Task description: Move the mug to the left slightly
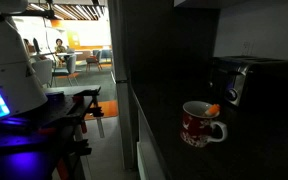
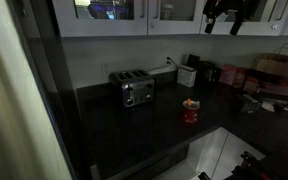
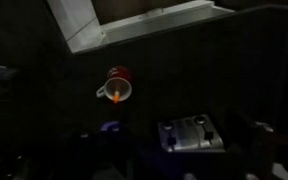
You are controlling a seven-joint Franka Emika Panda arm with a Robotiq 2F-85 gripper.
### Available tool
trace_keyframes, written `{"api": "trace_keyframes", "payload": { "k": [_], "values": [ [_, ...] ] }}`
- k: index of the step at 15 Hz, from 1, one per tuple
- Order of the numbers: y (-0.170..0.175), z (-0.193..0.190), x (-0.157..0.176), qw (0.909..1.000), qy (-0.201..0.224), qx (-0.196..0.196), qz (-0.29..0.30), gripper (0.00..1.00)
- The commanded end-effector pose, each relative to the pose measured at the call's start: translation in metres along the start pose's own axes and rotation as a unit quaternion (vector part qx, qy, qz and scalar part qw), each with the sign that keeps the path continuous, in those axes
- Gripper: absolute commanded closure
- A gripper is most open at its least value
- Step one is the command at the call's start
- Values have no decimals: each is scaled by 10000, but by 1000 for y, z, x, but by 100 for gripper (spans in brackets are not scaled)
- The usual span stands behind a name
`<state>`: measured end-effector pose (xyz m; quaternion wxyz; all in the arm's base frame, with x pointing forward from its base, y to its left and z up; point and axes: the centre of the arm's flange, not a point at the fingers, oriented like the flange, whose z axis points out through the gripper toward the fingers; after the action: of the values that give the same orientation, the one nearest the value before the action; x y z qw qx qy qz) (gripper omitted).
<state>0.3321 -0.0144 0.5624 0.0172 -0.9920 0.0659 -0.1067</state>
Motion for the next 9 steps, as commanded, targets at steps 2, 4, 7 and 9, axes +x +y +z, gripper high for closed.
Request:
{"api": "trace_keyframes", "payload": {
  "k": [2,4,7,9],
  "values": [
    [0,0,0,10000,0,0,0,0],
    [0,0,0,10000,0,0,0,0],
    [0,0,0,10000,0,0,0,0],
    [2,13,8,9999,9,106,-8,0]
  ]
}}
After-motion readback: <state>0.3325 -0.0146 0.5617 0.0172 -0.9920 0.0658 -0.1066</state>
